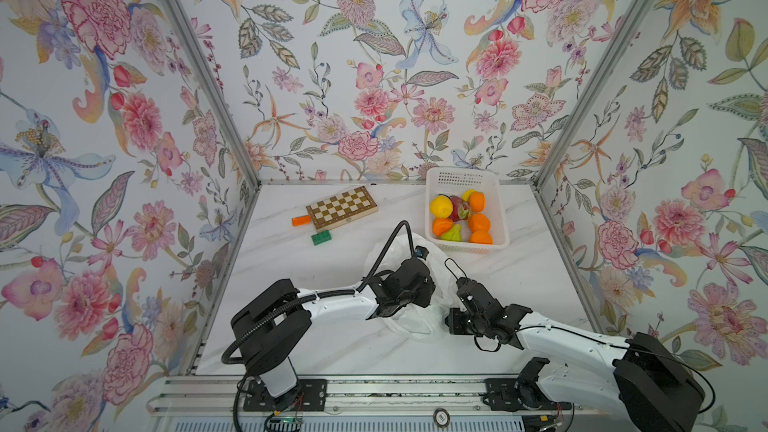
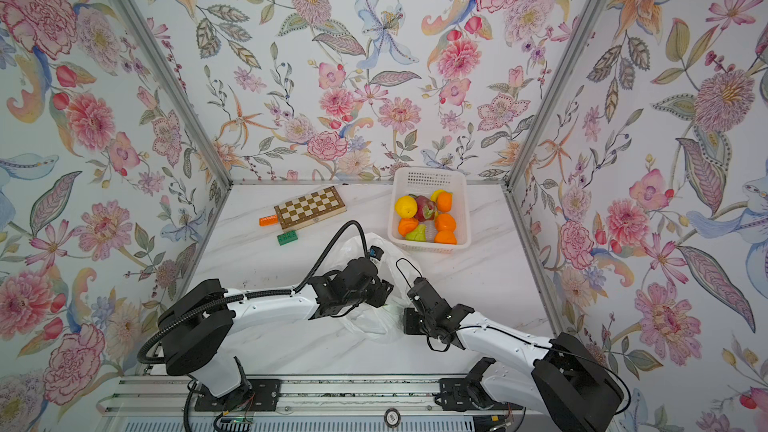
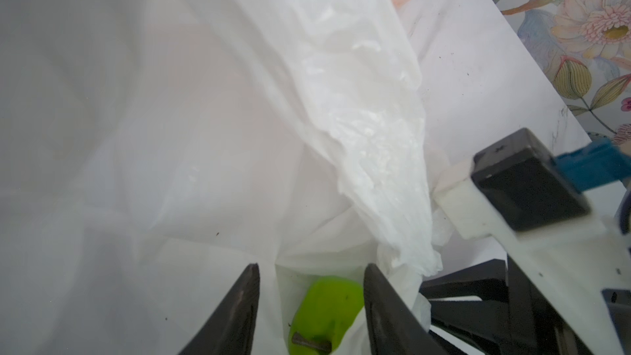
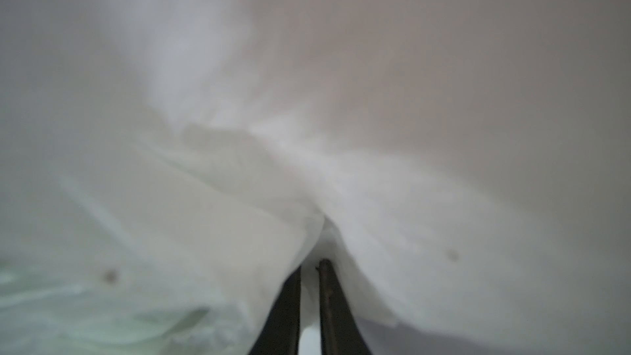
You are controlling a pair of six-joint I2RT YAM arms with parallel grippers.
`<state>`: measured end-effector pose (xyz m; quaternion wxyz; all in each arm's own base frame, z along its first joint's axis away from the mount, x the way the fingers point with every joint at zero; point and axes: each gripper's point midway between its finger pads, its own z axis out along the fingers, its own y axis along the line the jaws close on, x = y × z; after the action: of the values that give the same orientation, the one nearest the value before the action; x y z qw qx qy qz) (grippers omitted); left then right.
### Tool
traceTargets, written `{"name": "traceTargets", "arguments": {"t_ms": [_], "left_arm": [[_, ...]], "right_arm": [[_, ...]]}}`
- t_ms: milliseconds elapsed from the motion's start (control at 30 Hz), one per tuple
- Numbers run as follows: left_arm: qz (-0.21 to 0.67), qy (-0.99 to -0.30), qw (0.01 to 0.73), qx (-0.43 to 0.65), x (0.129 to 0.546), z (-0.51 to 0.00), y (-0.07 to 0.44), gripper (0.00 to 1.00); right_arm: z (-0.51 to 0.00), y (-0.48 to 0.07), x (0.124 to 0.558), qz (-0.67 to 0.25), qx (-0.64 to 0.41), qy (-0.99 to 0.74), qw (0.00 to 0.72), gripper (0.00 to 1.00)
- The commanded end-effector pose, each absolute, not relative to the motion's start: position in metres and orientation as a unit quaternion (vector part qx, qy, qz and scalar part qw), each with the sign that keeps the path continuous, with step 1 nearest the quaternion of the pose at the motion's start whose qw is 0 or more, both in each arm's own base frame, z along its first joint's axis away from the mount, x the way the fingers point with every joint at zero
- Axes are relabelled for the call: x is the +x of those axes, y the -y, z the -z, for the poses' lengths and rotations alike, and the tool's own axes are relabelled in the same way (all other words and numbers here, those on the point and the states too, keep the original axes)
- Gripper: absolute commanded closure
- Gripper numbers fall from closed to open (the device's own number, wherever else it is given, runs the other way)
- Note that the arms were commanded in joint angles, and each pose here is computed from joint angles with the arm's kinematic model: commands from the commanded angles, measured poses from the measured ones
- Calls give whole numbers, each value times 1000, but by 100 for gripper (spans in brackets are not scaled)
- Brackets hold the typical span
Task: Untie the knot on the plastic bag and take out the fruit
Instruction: 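Grasp the green pepper at the bag bottom with the left gripper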
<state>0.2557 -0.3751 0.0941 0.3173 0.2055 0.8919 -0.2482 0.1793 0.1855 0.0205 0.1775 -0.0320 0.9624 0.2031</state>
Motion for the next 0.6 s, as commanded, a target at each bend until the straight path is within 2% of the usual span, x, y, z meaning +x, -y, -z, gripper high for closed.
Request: {"name": "traceTargets", "arguments": {"t_ms": [0,100,133,233,267,333,567], "left_arm": [[270,-890,305,206,252,-89,376,49],[278,-892,297,198,249,-89,367,49],[294,-887,289,206,245,-92,369,49],[365,-860,249,254,217,-105,389,49],[375,-857,242,258,210,-106,392,49],[368,-860,240,260,204,-101,391,48],[306,-879,244,272,198,-63,380,48]], "right_arm": [[-16,-174,179,-172,-48,-965,192,86],[-16,-172,178,-169,-52,-966,191,85],[-14,-169,177,-165,-50,-966,190,82],[-18,-170,179,-172,-41,-965,193,65],[-23,-177,179,-192,-42,-961,195,55],[-39,-188,181,-233,-28,-951,201,47],[-84,-178,183,-275,40,-936,218,44]]}}
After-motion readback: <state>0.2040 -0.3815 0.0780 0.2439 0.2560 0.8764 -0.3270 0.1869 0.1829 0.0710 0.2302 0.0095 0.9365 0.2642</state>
